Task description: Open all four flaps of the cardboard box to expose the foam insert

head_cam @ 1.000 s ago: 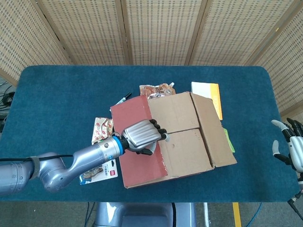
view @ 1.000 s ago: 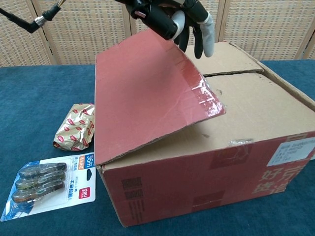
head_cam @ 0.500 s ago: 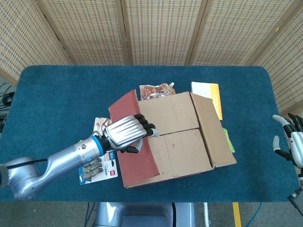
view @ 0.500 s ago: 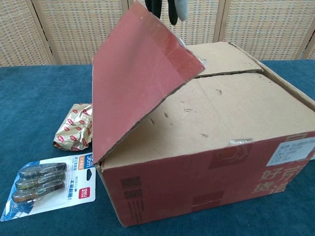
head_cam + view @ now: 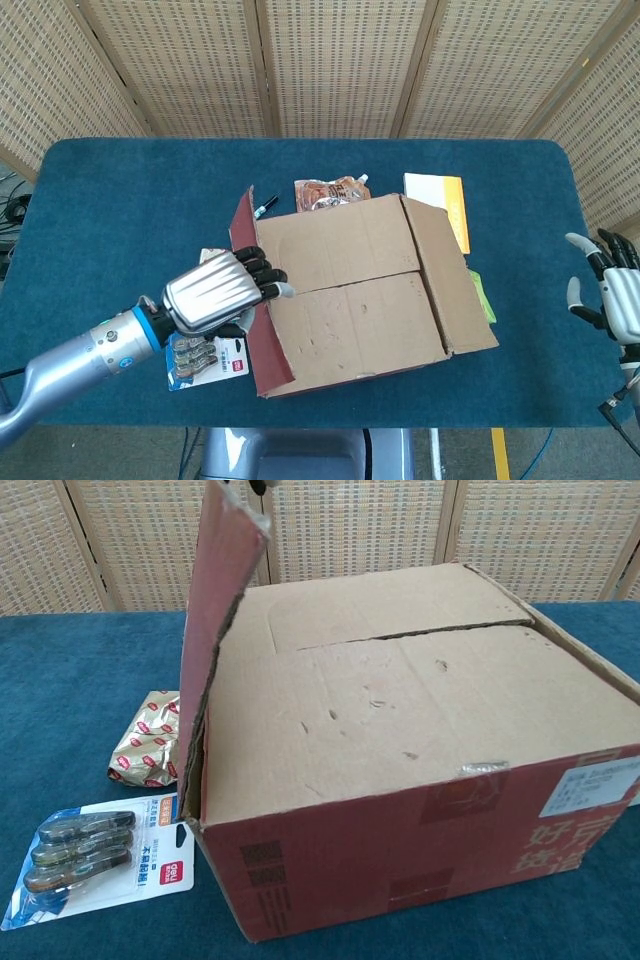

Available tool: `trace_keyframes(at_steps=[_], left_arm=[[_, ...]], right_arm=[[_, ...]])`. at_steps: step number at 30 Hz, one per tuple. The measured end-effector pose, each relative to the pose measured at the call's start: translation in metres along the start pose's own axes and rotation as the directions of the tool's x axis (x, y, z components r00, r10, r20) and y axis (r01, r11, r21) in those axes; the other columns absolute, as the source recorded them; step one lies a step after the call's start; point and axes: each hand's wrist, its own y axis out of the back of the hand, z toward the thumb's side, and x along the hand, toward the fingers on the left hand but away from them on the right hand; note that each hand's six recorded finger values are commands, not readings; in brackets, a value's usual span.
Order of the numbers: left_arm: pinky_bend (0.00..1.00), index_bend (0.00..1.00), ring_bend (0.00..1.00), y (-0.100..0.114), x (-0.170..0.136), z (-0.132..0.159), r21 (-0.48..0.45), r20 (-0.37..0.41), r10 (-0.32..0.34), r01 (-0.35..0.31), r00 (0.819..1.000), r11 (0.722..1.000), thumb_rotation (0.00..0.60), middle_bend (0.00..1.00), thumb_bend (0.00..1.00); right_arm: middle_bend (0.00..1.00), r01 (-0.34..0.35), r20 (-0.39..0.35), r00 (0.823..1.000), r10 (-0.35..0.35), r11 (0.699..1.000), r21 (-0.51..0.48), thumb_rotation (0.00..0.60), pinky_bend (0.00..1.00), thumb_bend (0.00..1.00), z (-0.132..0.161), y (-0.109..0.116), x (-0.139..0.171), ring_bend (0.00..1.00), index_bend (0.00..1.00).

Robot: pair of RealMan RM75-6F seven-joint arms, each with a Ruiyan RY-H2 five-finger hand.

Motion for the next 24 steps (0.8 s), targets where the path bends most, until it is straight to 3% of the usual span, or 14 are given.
trace_keyframes(at_steps=[10, 24], left_arm=[[0.23, 0.26, 0.31, -0.015, -0.054, -0.002, 0.053, -0.013, -0.018, 0.018, 1.0, 0.998, 0.279, 0.28, 1.0], [0.24, 0.25, 0.3, -0.048, -0.134, -0.007, 0.035, -0.068, -0.078, 0.08, 0.995, 0.996, 0.277, 0.28, 1.0]], right_arm=[[0.21, -0.002, -0.016, 1.0, 0.002, 1.0, 0.001, 0.6, 0.0, 0.67, 0.006, 0.0, 0.002, 0.0, 0.14], [0.21, -0.007, -0.018, 1.0, 0.007, 1.0, 0.003, 0.6, 0.0, 0.67, 0.008, 0.0, -0.001, 0.0, 0.14]])
